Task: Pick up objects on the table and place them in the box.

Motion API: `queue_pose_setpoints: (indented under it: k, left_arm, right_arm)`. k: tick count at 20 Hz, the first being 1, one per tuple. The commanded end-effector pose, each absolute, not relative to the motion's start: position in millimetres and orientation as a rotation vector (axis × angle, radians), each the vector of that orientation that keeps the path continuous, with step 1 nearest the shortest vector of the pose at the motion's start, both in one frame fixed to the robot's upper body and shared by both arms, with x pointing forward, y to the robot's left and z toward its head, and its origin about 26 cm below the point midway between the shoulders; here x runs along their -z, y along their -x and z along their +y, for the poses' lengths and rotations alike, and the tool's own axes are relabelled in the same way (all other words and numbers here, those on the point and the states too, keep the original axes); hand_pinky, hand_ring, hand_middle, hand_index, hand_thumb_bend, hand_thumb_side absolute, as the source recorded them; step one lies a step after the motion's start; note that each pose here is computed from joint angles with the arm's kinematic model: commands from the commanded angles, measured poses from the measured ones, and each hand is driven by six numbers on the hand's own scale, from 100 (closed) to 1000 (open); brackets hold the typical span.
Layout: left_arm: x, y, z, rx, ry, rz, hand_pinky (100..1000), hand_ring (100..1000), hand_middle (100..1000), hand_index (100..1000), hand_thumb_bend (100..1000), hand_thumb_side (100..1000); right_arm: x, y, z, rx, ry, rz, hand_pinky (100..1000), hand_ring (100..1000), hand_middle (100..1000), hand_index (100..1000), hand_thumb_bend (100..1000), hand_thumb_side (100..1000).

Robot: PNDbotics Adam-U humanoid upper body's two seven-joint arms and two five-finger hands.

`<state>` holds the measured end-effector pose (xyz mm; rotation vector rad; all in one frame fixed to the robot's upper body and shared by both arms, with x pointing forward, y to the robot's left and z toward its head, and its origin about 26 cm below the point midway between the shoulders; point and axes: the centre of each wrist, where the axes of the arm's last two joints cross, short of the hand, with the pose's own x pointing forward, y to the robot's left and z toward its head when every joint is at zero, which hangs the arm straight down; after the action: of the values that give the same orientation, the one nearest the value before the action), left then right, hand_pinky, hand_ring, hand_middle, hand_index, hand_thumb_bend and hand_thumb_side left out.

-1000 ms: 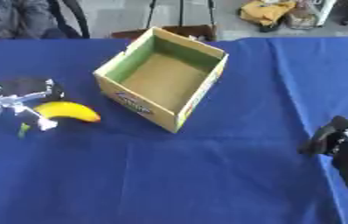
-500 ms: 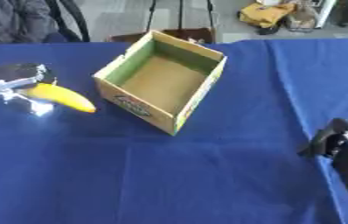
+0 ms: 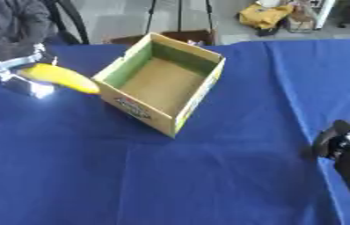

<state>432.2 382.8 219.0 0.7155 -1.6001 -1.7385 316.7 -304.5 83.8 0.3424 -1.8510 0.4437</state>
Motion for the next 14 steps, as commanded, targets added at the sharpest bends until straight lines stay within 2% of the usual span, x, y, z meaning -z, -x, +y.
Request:
queue_pose_setpoints:
  k: [1, 14]
  left_arm:
    - [-251, -436, 382, 1.759, -0.745, -1.632, 356, 356, 376, 571, 100, 187]
    - [-269, -464, 348, 1.737, -0.754, -1.681, 360, 359, 378, 574, 100, 180]
  right_arm:
    - [-93, -319, -308, -0.483, -0.331, -1.865, 515, 373, 308, 499, 100, 799]
    - [-98, -324, -298, -0.547, -0.363, -1.868, 517, 373, 307, 499, 100, 808]
